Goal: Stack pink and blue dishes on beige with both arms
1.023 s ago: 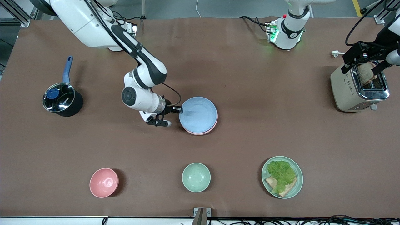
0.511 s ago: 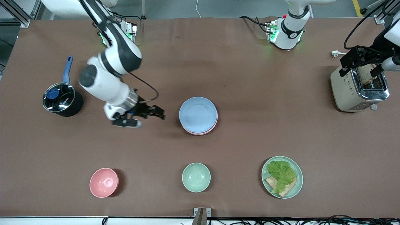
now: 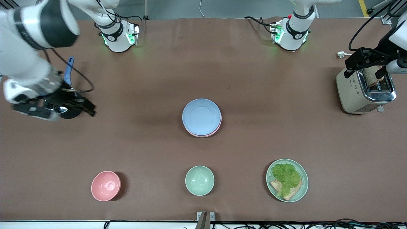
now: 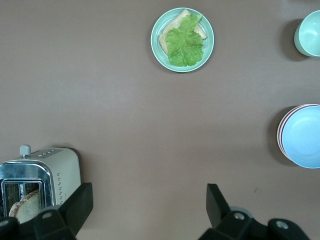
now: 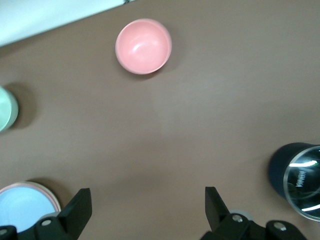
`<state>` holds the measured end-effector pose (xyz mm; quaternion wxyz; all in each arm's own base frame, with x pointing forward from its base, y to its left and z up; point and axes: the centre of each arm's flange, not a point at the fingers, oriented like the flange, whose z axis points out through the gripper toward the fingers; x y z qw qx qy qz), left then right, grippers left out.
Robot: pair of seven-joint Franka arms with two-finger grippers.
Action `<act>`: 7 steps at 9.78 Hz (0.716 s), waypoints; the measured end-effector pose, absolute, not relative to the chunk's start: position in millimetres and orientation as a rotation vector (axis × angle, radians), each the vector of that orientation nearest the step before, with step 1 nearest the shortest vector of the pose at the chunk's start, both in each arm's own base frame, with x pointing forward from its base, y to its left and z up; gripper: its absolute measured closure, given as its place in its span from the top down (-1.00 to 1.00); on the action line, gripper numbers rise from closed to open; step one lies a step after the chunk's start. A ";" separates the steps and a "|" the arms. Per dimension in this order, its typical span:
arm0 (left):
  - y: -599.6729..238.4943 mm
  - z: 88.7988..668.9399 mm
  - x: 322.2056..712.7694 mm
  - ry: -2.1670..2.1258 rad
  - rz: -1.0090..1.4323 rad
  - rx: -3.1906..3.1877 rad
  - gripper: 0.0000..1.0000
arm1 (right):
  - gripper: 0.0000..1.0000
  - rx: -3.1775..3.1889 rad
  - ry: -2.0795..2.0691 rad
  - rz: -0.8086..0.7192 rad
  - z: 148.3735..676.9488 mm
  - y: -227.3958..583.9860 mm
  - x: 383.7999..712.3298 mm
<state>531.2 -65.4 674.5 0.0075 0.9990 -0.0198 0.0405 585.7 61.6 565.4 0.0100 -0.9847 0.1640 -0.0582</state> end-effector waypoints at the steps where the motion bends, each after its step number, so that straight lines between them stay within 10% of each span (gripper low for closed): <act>1: -65.4 672.9 530.7 -0.062 0.111 3.125 1.00 | 1.00 -3.085 0.554 -0.164 581.8 34.1 580.4; 7: -65.7 670.8 530.7 -0.064 0.095 3.126 1.00 | 1.00 -3.164 0.274 -0.005 639.8 -59.0 546.3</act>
